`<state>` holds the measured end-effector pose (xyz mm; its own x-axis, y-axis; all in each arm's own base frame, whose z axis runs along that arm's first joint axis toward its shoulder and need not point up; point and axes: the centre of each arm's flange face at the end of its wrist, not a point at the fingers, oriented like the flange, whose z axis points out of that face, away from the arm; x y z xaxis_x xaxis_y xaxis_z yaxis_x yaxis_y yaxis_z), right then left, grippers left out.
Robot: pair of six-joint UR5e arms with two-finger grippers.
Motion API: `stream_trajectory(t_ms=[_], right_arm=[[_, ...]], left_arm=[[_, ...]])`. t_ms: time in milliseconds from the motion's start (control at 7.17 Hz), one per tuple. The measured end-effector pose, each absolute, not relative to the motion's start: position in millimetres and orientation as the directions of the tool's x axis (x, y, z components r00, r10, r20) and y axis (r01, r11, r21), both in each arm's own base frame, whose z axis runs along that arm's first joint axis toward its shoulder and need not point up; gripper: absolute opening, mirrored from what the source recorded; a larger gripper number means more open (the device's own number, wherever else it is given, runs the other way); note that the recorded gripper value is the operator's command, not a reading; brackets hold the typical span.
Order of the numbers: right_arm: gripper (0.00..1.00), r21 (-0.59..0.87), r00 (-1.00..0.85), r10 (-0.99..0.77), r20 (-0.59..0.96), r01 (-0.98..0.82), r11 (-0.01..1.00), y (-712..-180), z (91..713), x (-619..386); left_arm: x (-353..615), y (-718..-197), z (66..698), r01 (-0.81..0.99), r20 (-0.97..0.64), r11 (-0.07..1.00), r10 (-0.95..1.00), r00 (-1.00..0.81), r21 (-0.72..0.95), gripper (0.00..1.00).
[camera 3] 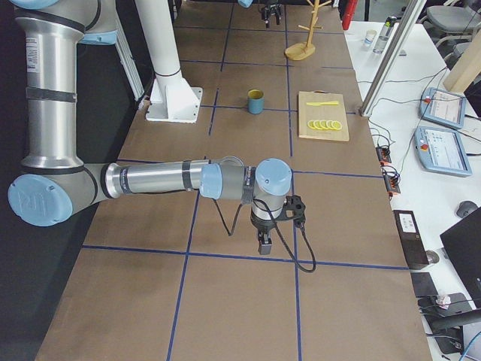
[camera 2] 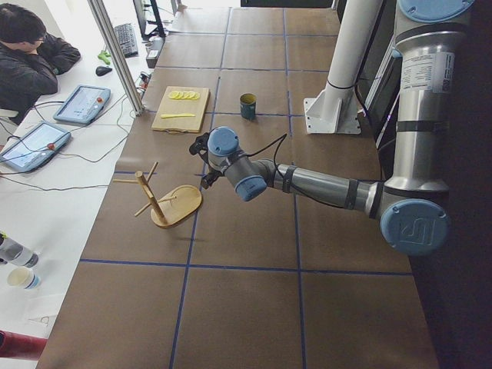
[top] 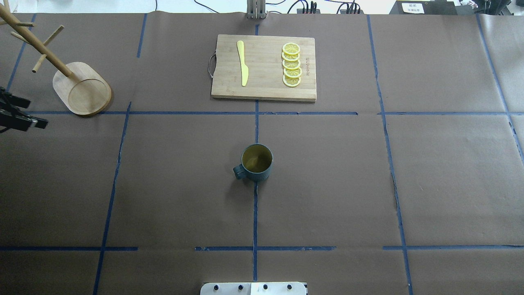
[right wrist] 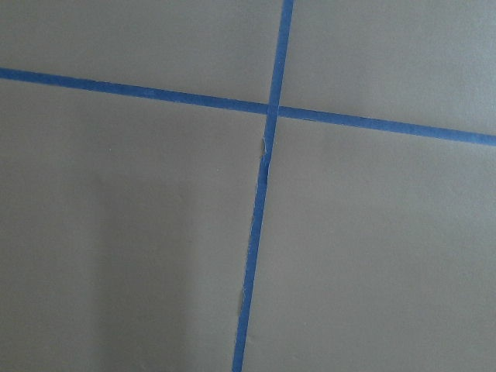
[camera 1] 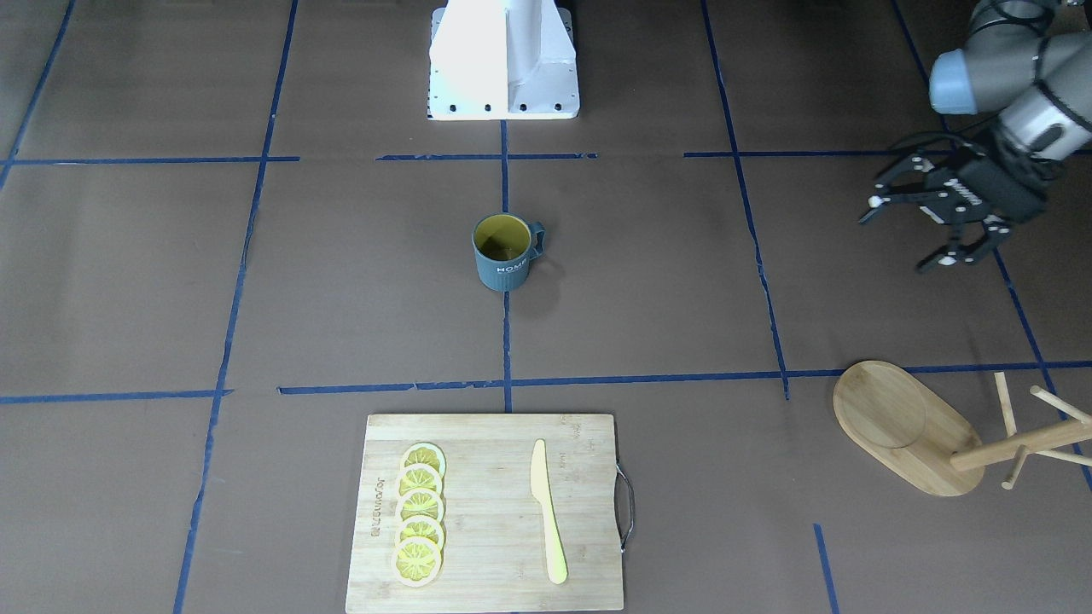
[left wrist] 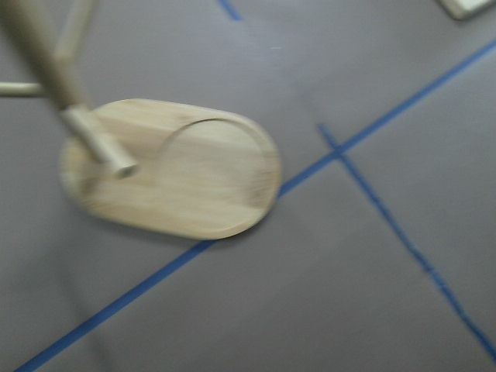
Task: Hang cup on storage rack
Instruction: 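Move the left gripper from near the rack toward the teal mug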
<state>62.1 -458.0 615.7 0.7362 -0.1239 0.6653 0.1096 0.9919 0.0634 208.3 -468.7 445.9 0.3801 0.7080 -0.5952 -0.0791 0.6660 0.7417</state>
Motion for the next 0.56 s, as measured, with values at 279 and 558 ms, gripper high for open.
stream_trajectory(t_ms=[279,558], right_arm=[[1.00,0.063,0.737,-0.123,0.665,0.108,0.992,-458,615,62],[1.00,0.063,0.736,-0.122,0.666,0.107,0.992,-458,615,62]], left_arm=[[317,-451,388,-0.034,-0.519,0.556,0.794,0.316,0.831,0.99],[404,-422,344,0.020,-0.454,0.463,0.858,0.242,0.886,0.99]])
